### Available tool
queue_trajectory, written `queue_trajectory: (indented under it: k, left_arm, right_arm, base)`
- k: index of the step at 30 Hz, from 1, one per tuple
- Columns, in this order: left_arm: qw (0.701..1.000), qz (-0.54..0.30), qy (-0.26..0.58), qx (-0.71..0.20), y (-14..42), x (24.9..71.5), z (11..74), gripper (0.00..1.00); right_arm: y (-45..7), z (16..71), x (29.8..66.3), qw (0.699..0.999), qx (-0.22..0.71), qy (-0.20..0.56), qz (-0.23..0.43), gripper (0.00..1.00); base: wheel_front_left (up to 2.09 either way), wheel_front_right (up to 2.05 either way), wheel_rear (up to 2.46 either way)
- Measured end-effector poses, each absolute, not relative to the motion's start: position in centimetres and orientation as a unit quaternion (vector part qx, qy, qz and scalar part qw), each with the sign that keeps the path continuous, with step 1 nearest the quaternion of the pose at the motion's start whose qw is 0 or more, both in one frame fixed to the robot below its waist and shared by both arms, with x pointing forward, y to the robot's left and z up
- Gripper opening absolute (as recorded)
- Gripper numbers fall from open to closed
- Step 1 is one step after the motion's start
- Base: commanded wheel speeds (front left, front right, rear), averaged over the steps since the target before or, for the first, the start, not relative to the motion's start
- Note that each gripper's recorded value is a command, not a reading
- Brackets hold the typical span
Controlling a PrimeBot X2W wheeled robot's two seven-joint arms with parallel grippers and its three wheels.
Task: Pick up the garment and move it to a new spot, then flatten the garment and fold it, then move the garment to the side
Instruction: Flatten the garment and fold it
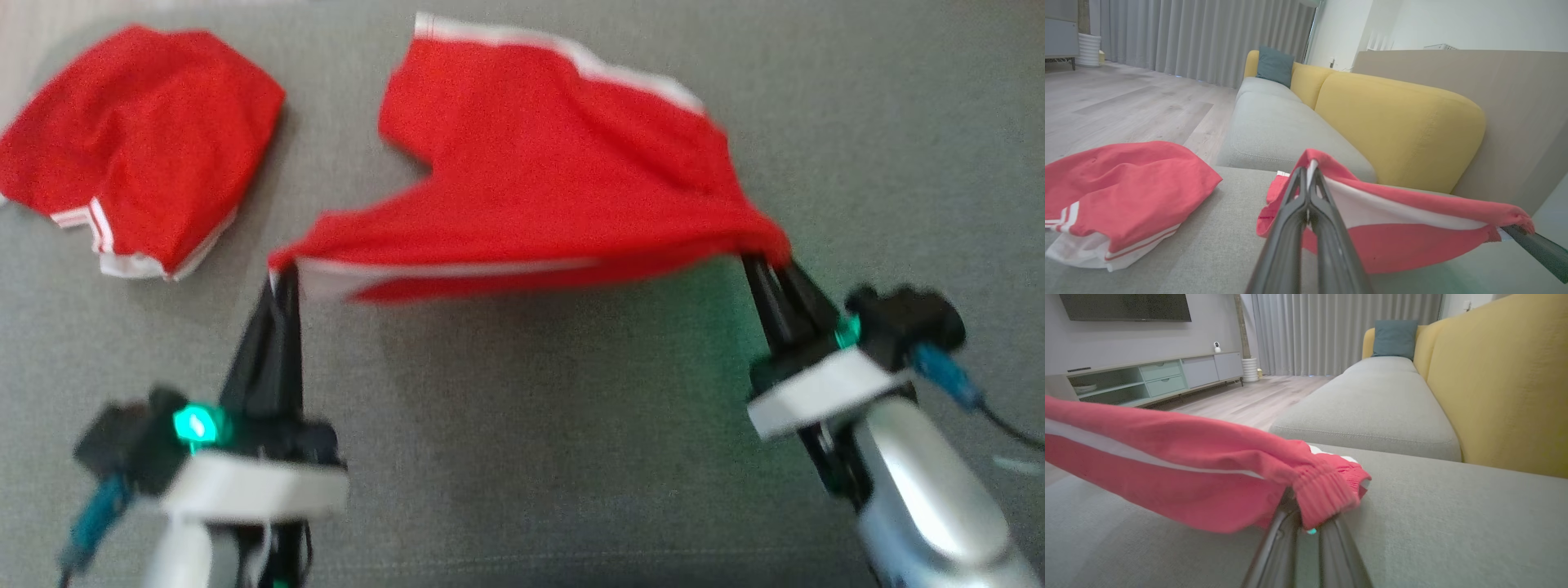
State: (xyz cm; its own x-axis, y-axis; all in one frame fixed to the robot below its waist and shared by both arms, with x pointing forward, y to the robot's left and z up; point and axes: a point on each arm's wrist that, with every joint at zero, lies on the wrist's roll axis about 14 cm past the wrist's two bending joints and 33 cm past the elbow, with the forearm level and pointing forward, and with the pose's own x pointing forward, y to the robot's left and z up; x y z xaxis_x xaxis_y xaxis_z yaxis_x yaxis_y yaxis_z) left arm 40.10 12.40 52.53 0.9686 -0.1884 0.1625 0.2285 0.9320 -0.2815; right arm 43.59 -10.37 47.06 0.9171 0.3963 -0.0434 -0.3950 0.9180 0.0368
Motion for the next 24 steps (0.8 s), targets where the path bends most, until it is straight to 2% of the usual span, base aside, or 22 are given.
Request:
queue_trajectory:
  k: [6, 11, 18, 24]
  left_arm:
    - [0.978, -0.112, -0.077, -0.157, 11.6, 35.7, 54.8, 0.0]
    - [0.979, -0.112, -0.041, -0.163, 11.1, 34.0, 53.7, 0.0]
    - [0.977, -0.113, 0.011, -0.178, 10.6, 34.5, 50.6, 0.0]
    - [0.975, -0.11, 0.037, -0.191, 10.7, 38.1, 47.9, 0.0]
  right_arm:
    - [-11.9, 47.2, 38.6, 0.981, 0.019, 0.047, 0.186, 0.0]
    - [-12.7, 46.7, 35.9, 0.981, 0.02, 0.078, 0.178, 0.0]
    - [-12.6, 45.5, 35.4, 0.978, 0.036, 0.104, 0.175, 0.0]
    - [-11.9, 44.2, 37.2, 0.977, 0.051, 0.113, 0.173, 0.0]
  base:
    - [0.0, 0.0, 0.0]
    - [0.0, 0.0, 0.0]
    - [0.0, 0.0, 0.0]
    - [0.0, 0.0, 0.0]
